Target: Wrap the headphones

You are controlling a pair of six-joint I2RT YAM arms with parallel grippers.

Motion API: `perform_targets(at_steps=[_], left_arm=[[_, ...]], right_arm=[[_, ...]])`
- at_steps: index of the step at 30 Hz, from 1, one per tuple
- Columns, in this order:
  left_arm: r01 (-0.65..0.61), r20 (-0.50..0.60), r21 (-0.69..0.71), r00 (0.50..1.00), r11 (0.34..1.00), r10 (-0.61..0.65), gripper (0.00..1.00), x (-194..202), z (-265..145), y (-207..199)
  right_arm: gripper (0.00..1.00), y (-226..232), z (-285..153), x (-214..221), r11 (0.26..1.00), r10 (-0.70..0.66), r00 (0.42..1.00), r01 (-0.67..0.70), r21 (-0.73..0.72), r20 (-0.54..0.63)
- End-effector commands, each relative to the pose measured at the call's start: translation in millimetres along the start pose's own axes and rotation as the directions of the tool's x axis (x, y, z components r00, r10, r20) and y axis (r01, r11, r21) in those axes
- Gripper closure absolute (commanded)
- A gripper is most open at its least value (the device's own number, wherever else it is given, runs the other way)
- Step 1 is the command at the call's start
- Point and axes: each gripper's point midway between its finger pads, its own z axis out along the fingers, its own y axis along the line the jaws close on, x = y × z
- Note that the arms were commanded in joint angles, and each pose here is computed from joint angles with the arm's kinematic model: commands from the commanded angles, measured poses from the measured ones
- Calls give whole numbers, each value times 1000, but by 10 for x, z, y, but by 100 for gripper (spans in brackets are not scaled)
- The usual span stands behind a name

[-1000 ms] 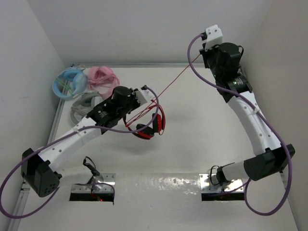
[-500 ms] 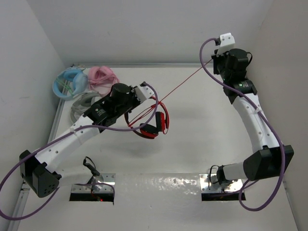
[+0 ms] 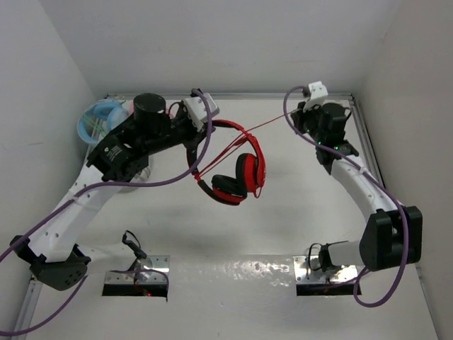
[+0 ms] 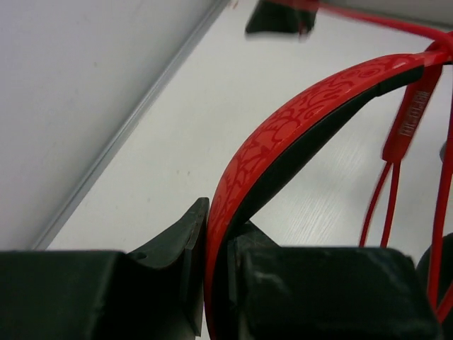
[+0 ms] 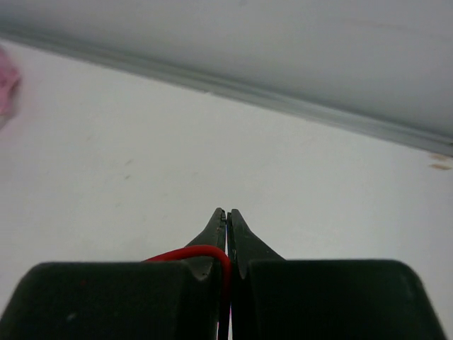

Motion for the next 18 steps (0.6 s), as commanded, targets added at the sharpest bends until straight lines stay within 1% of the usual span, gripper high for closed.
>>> perform_targets(at_steps=[1,2,3,4,5,6,7,8,9,10,11,12,13,14,15,16,17,18], left_arm=[[101,163,137,979,985,-123,100,-606,-253,-226],[113,178,161,974,981,-141,100,-681,-267,-252],[141,205,169,963,976,-175,100,-822,-335,-245],[154,218,177,957,972,-192,100,-891,-355,-247],[193,217,186,948,964,-231,100,-934,-341,-246],[203,244,182,939,962,-244,100,-1051,-387,-210],[222,251,172,932,960,-260,100,-1089,-385,-177],[250,248,159,926,955,-283,100,-1101,-340,-136],[289,257,151,912,945,-320,100,-1146,-354,-77],[312,257,143,905,939,-339,100,-1145,-328,-30],[349,246,145,893,926,-376,100,-1127,-282,5],[398,253,126,873,909,-417,100,-1119,-283,121],[421,252,120,863,899,-437,100,-1106,-269,174],[459,250,113,845,881,-473,100,-1090,-255,234],[483,258,84,834,871,-488,100,-1050,-260,377],[498,259,82,826,863,-501,100,-1037,-252,417],[521,250,83,814,850,-524,100,-1000,-224,452],[532,251,75,808,843,-533,100,-981,-209,493]], right_arm=[[100,532,-92,-173,984,62,985,-33,-176,162],[100,758,-114,-109,975,62,985,-25,-219,163],[100,867,-138,-155,971,65,976,-13,-240,207],[100,1001,-175,43,963,77,980,-25,-269,184],[100,1228,-228,95,948,85,978,-21,-318,191],[100,1327,-276,202,942,108,973,-34,-335,204],[100,1441,-324,236,932,119,970,-35,-360,212],[100,1658,-421,269,913,132,966,-32,-408,221],[100,1744,-495,191,903,156,949,-24,-428,275],[100,1806,-541,235,902,174,944,-39,-431,280],[100,1951,-655,390,888,181,946,-41,-458,268],[100,1991,-732,321,885,204,927,-38,-464,313],[100,2054,-819,490,884,216,931,-58,-464,295],[100,2084,-900,489,880,231,921,-59,-472,315],[100,2119,-1005,380,869,266,892,-58,-492,364],[100,2203,-1106,502,860,267,896,-55,-508,355],[100,2222,-1156,486,863,270,887,-51,-502,374],[100,2245,-1209,446,871,250,878,-20,-492,408]])
